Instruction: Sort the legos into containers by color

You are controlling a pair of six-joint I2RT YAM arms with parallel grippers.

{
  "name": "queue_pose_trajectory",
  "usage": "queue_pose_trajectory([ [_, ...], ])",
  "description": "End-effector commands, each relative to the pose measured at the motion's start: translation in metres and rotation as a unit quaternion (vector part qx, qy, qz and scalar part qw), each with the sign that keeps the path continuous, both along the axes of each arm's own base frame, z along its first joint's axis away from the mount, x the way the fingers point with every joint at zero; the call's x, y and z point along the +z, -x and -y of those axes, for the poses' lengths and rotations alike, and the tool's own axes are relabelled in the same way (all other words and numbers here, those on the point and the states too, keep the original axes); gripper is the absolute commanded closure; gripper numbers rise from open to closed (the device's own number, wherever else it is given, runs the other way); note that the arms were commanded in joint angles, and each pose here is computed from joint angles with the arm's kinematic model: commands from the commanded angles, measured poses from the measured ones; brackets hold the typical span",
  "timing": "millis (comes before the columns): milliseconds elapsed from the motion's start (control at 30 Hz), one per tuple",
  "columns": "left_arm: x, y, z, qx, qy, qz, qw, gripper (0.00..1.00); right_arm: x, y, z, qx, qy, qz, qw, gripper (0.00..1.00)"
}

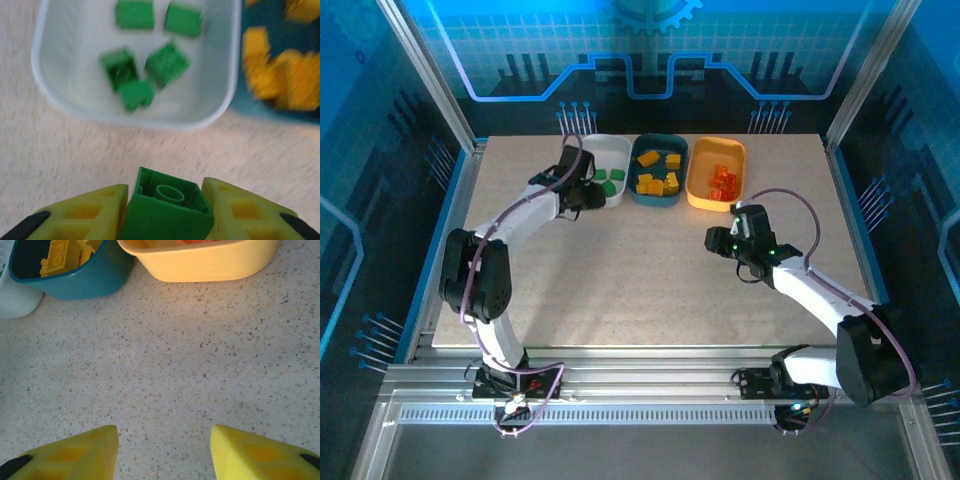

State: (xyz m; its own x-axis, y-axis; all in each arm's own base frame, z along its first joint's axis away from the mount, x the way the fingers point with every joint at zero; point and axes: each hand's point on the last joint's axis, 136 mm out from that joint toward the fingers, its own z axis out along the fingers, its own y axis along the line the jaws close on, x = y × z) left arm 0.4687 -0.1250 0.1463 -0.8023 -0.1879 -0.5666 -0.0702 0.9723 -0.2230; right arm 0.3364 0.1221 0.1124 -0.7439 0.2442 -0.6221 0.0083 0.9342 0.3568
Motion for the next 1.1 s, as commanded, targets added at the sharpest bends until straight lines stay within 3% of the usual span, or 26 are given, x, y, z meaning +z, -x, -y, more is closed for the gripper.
queue_pose_trajectory([
  [0, -0.014, -0.034, 0.004, 0.01, 0.016, -0.025, 0.999, 0.66, 0.011, -0.008, -0.007, 0.01, 0.008, 0.02, 1.0, 0.47],
  [100, -0.028, -0.066, 0.011, 0.006, 0.014, -0.041, 0.999, 0.65, 0.014, -0.009, -0.003, 0.006, 0.02, 0.025, 0.999, 0.47],
  [200, -0.036, -0.086, 0.017, 0.001, 0.012, -0.049, 0.999, 0.56, 0.016, -0.01, 0.0, 0.004, 0.031, 0.024, 0.999, 0.47],
  [333, -0.019, -0.097, 0.024, -0.012, 0.024, -0.03, 0.999, 0.39, 0.027, -0.01, 0.003, 0.003, 0.041, 0.031, 0.999, 0.46],
  [400, -0.006, -0.096, 0.025, -0.014, 0.028, -0.017, 0.999, 0.2, 0.035, -0.01, 0.004, 0.001, 0.043, 0.036, 0.998, 0.45],
  [433, 0.003, -0.094, 0.026, -0.017, 0.032, -0.011, 0.999, 0.15, 0.039, -0.01, 0.005, 0.001, 0.043, 0.039, 0.998, 0.45],
  [500, 0.028, -0.087, 0.029, -0.025, 0.046, 0.011, 0.999, 0.13, 0.048, -0.009, 0.006, 0.0, 0.044, 0.046, 0.998, 0.4],
  [667, 0.109, -0.032, 0.017, -0.02, 0.081, 0.119, 0.989, 0.01, 0.089, 0.0, 0.009, 0.008, 0.05, 0.109, 0.993, 0.22],
  [767, 0.138, 0.023, -0.001, -0.005, 0.088, 0.196, 0.977, 0.01, 0.128, 0.013, 0.008, 0.015, 0.043, 0.179, 0.983, 0.0],
  [867, 0.133, 0.076, -0.027, 0.04, 0.048, 0.25, 0.966, 0.01, 0.146, 0.011, 0.015, -0.022, 0.034, 0.241, 0.97, 0.0],
  [967, 0.11, 0.114, -0.067, 0.134, 0.038, 0.303, 0.943, 0.01, 0.138, -0.002, 0.039, -0.061, 0.117, 0.233, 0.964, 0.0],
  [1067, 0.081, 0.143, -0.116, 0.216, -0.044, 0.326, 0.919, 0.01, 0.124, -0.016, 0.055, -0.011, 0.239, 0.225, 0.945, 0.0],
])
